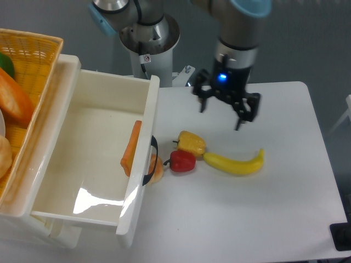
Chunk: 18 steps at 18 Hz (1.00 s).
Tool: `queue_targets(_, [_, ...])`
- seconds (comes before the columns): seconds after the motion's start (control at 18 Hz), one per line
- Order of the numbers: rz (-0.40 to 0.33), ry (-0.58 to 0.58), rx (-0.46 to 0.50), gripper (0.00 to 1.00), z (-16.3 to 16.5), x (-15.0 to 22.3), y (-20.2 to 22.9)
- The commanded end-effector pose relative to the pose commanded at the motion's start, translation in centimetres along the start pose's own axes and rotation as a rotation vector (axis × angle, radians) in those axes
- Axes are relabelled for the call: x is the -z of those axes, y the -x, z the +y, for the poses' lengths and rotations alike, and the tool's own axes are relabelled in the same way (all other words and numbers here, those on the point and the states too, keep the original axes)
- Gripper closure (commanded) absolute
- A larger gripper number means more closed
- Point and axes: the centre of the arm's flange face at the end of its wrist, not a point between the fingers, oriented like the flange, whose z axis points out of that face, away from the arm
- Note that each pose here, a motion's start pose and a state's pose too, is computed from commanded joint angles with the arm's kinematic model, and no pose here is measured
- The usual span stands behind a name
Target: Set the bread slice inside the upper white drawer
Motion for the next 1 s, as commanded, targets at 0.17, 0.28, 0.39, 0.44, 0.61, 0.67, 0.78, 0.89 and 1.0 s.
queue_targets(0.17, [0.041, 0.042, -0.013, 0.0, 2.2, -3.5, 2.3])
queue_targets(0.28, [0.057, 0.045, -0.083, 0.0, 3.8, -5.7, 4.4])
queue_targets(0.39, [0.074, 0.044, -0.176, 0.0, 4.4, -8.6, 5.6])
queue_targets(0.44, [0.076, 0.045, -0.197, 0.0, 4.4, -9.5, 5.9])
queue_targets(0.61, [0.088, 0.049, -0.206, 0.0, 4.5, -11.0, 6.3])
queue_targets(0.67, [0.088, 0.051, -0.206, 0.0, 4.5, -11.0, 6.3])
queue_targets(0.78, [0.088, 0.053, -0.205, 0.0, 4.6, -11.2, 6.5])
queue_targets(0.89, [0.089, 0.053, -0.2, 0.0, 4.9, -11.3, 6.7])
queue_targets(1.0, [0.092, 0.053, -0.198, 0.0, 5.0, -11.5, 6.8])
